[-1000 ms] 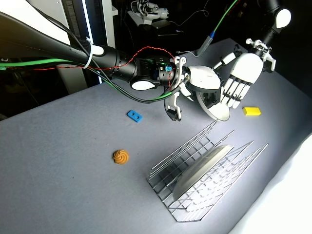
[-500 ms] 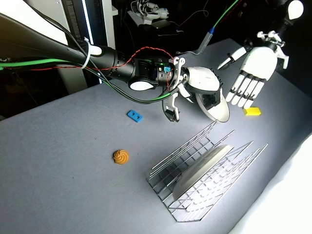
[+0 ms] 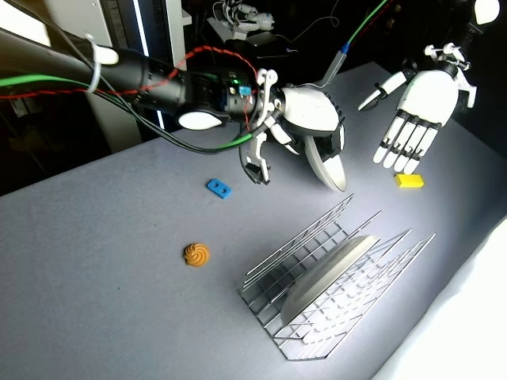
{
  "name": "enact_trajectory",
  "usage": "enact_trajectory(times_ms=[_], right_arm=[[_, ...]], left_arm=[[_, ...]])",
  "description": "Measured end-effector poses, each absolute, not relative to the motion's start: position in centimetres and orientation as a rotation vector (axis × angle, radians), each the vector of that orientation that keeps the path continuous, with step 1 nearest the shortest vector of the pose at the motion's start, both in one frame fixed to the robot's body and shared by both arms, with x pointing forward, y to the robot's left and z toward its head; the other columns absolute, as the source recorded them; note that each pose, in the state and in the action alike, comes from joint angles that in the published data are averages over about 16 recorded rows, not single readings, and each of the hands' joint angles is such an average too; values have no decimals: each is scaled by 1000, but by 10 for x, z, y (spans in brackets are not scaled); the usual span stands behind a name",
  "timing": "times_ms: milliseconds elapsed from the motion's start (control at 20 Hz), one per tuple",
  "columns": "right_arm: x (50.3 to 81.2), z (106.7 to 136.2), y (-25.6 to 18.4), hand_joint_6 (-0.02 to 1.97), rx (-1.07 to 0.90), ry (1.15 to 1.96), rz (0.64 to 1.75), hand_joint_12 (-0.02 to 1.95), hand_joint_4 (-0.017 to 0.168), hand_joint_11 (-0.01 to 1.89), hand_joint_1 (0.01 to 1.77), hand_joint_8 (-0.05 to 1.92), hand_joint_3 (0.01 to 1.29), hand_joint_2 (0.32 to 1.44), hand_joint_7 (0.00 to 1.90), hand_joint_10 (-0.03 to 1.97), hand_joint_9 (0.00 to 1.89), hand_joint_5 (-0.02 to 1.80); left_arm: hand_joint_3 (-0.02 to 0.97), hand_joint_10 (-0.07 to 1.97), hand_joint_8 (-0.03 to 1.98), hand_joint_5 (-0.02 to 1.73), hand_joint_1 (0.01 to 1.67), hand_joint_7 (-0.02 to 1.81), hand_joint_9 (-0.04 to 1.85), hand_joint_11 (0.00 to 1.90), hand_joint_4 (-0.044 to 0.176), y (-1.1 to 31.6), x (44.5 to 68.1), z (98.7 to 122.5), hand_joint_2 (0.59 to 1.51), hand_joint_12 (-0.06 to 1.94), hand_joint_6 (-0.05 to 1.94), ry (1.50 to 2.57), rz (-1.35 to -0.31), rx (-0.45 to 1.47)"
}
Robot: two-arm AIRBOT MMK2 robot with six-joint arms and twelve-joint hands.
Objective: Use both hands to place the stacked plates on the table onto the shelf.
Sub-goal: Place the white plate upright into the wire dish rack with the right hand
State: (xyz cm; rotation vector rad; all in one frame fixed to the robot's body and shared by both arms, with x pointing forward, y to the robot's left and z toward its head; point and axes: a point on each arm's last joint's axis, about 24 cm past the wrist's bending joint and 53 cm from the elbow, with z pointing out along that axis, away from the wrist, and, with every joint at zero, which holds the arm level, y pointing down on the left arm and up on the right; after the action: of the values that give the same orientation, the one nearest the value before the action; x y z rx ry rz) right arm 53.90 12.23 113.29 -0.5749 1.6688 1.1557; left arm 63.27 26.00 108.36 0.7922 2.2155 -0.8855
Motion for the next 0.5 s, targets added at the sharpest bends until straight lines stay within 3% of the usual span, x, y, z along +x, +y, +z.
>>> enact_trajectory(times_ms=[250, 500], right_arm=[[528, 1161, 109, 835, -557, 1681, 1192, 1172, -4, 971, 1320, 659, 12, 960, 1119, 1035, 1082, 960], [528, 1184, 99, 855, -503, 1746, 1248, 1174, -3, 968, 1332, 683, 12, 960, 1122, 1047, 1074, 958]], left_arm=[[13, 7, 0, 82, 22, 95, 66, 17, 5, 260, 633, 1084, 1133, 130, 12, 2215, -886, 793], [13, 7, -1, 83, 22, 96, 66, 17, 5, 259, 632, 1084, 1131, 129, 12, 2216, -887, 796]])
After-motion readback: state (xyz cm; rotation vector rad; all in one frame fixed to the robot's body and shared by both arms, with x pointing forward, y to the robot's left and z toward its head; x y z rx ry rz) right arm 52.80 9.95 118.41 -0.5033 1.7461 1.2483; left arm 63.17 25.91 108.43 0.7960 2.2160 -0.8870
